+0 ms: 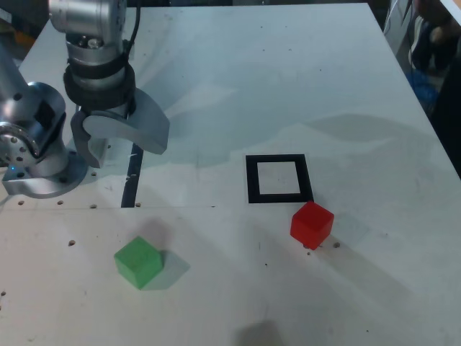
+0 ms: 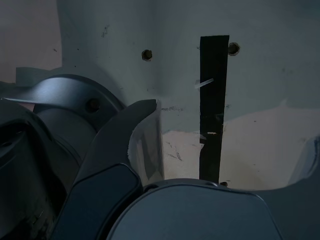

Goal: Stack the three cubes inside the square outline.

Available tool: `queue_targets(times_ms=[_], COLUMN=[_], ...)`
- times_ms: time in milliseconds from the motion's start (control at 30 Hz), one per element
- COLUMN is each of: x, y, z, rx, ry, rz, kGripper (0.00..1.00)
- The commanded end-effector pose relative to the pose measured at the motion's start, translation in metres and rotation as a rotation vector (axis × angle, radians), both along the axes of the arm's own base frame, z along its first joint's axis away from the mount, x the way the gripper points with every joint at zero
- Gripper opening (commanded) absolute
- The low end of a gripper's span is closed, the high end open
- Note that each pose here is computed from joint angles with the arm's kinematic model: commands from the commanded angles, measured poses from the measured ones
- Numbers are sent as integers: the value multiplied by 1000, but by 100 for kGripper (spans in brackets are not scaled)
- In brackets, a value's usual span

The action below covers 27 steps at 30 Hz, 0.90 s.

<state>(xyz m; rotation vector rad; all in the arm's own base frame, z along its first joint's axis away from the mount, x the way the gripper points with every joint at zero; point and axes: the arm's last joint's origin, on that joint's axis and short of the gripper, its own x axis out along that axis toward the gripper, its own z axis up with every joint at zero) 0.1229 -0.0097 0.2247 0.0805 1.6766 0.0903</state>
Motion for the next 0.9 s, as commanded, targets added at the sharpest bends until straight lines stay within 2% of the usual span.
queue_targets(times_ms=[0, 333, 533, 633, 733, 867], x=[0, 0, 1, 3, 4, 7], y=[0, 0, -1, -1, 0, -3], z=[1, 1, 3, 7, 12, 17], rx=[-1, -4, -25, -50, -69, -72], ry=[-7, -8, -22, -53, -104, -150], rz=[3, 3, 2, -16, -42, -75], kGripper=[100, 100, 100, 100, 100, 100])
